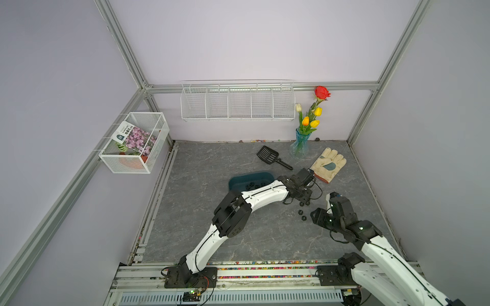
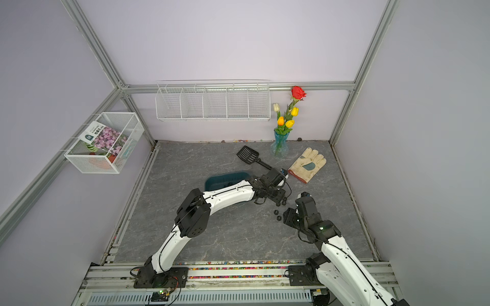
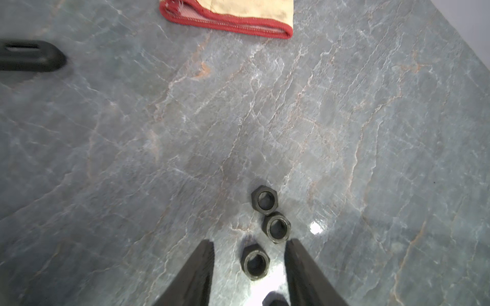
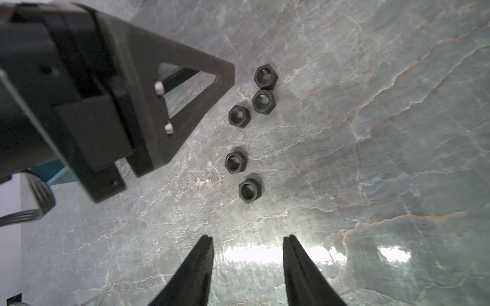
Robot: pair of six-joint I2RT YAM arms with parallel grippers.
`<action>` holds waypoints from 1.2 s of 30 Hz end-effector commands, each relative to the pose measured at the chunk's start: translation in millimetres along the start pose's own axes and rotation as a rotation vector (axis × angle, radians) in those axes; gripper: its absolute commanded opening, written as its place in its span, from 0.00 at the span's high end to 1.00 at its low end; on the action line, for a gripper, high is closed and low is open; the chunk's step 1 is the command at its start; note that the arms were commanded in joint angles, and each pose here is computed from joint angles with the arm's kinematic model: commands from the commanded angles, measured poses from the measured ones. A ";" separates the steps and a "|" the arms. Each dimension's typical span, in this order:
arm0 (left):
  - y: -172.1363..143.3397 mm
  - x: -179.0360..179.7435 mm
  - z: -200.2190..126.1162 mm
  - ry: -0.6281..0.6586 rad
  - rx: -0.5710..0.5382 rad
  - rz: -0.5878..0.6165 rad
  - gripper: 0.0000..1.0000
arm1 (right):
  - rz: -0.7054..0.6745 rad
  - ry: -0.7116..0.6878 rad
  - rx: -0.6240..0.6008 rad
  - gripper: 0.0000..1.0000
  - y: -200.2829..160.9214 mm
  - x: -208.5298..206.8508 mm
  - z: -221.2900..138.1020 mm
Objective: Put the nuts on the desktop into the storage box
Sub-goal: Pick up the nut from the center of the board.
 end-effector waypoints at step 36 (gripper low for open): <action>-12.3 -14.3 62.3 0.123 0.035 0.084 0.53 | 0.024 -0.001 0.043 0.53 -4.5 -4.8 10.3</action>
Point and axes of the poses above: each gripper's point midway between its finger pads, its own z axis out along the fingers, its own x axis along the line the jaws close on, y = z × x, the point moved 2 cm from there along -z, back along the fingers, and after that the axes turned 15 degrees about z, right-handed, at the moved point
